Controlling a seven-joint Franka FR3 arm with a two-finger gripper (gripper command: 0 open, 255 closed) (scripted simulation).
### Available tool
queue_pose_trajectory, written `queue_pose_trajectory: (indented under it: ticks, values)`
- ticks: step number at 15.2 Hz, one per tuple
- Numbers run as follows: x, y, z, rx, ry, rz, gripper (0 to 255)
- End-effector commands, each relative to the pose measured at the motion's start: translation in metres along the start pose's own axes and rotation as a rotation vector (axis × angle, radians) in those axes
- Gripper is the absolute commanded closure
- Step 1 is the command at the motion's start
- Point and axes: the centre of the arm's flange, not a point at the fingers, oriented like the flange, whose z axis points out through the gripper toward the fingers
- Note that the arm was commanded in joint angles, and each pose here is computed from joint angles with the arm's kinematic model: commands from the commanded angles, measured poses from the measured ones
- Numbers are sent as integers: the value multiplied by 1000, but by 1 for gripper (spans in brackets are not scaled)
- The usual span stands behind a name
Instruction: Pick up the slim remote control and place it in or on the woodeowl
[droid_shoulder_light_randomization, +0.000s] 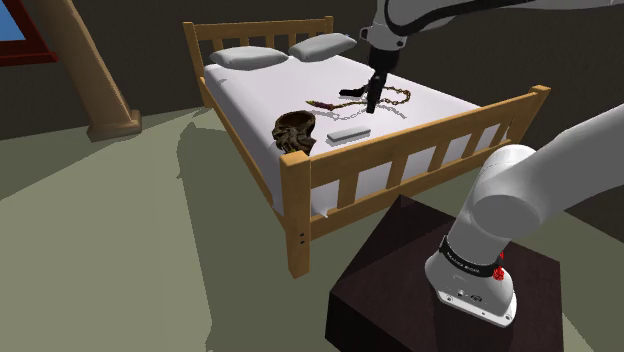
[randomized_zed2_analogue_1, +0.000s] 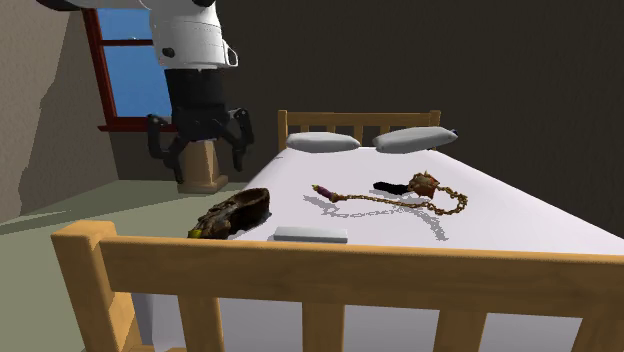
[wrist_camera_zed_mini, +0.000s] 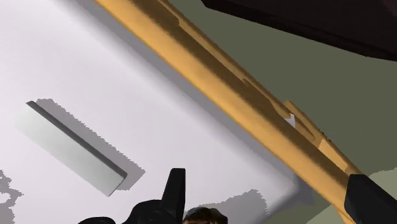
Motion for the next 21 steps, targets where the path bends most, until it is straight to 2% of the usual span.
queue_pose_trajectory:
  ticks: [1, 11, 21]
  values:
    - [2, 25, 16, 5, -3, -53, 0]
    - [28, 131, 96, 39, -18, -292, 0]
    - [78, 226, 180, 72, -34, -531, 0]
